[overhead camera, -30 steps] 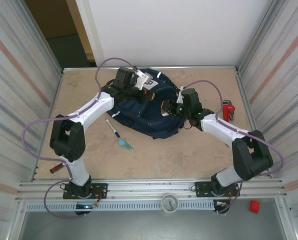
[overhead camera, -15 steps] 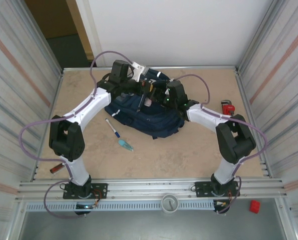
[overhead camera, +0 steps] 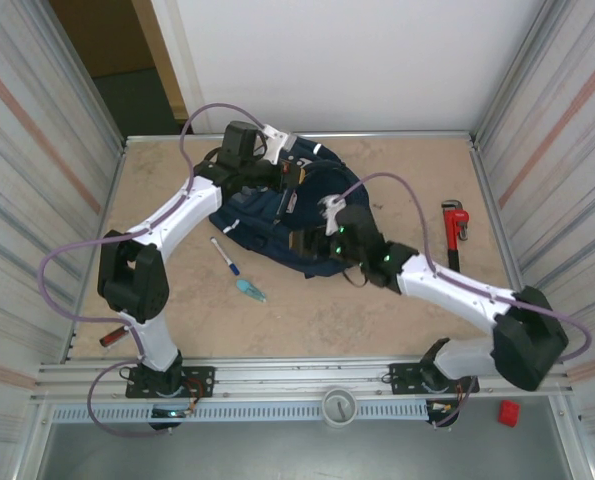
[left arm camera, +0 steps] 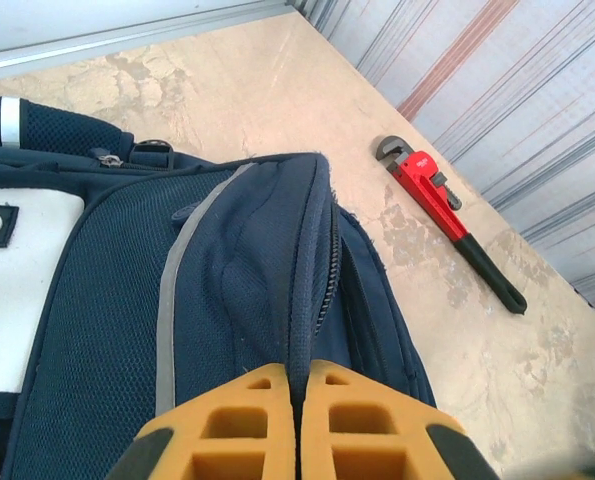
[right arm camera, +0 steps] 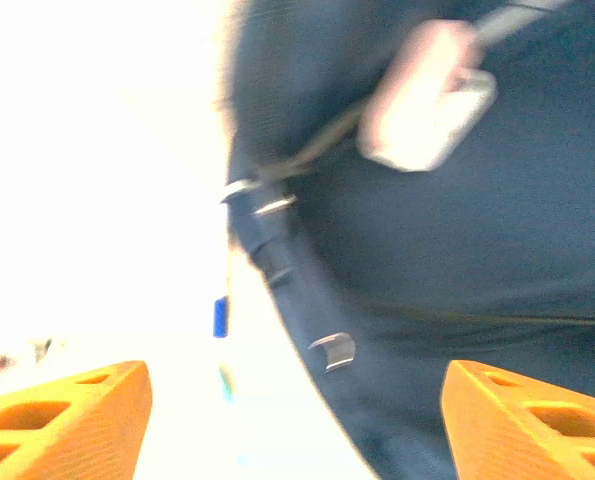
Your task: Pack the student bag
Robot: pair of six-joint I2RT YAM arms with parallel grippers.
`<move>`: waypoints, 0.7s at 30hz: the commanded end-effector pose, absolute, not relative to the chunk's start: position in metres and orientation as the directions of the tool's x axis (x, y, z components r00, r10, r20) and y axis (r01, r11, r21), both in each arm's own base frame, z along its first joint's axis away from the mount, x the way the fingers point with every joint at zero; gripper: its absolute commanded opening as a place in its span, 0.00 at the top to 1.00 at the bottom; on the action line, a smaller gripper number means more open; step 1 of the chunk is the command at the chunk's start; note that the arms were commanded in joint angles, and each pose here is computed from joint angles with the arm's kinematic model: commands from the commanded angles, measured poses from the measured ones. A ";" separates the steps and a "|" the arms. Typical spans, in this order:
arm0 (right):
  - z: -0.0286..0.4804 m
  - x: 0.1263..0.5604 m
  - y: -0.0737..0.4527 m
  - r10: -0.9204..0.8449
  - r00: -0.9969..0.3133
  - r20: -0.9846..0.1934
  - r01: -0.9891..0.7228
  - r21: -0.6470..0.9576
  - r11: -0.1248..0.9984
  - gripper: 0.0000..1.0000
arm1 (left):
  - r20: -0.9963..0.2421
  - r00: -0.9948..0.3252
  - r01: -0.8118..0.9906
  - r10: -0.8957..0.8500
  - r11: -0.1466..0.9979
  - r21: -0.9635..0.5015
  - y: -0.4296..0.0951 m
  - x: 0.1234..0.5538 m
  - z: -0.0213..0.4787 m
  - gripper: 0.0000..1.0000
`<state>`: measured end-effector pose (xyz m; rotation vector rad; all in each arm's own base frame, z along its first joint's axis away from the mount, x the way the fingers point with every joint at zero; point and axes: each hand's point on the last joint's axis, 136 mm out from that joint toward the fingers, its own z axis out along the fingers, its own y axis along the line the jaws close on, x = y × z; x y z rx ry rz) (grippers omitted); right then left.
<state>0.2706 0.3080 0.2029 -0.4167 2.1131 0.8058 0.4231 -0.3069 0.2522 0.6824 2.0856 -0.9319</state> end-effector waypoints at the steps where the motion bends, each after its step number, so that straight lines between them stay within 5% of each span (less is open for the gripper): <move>1: 0.172 0.247 0.317 -0.315 -0.480 -0.818 -0.678 0.119 0.725 0.21 | -0.862 -0.492 0.755 0.121 0.552 -0.353 -0.311 0.428 0.283 1.00; 8: 0.103 0.218 0.406 -0.580 -0.380 -0.720 -0.835 -0.002 0.550 0.15 | -0.846 -0.514 0.747 0.138 0.556 -0.363 -0.312 0.423 0.274 1.00; 14: 0.038 0.230 0.447 -0.669 -0.383 -0.637 -0.858 -0.022 0.513 0.17 | -0.844 -0.512 0.753 0.160 0.557 -0.351 -0.312 0.418 0.272 1.00; 21: 0.005 0.229 0.450 -0.708 -0.403 -0.580 -0.862 -0.020 0.507 0.52 | -0.848 -0.501 0.761 0.173 0.555 -0.336 -0.310 0.414 0.275 1.00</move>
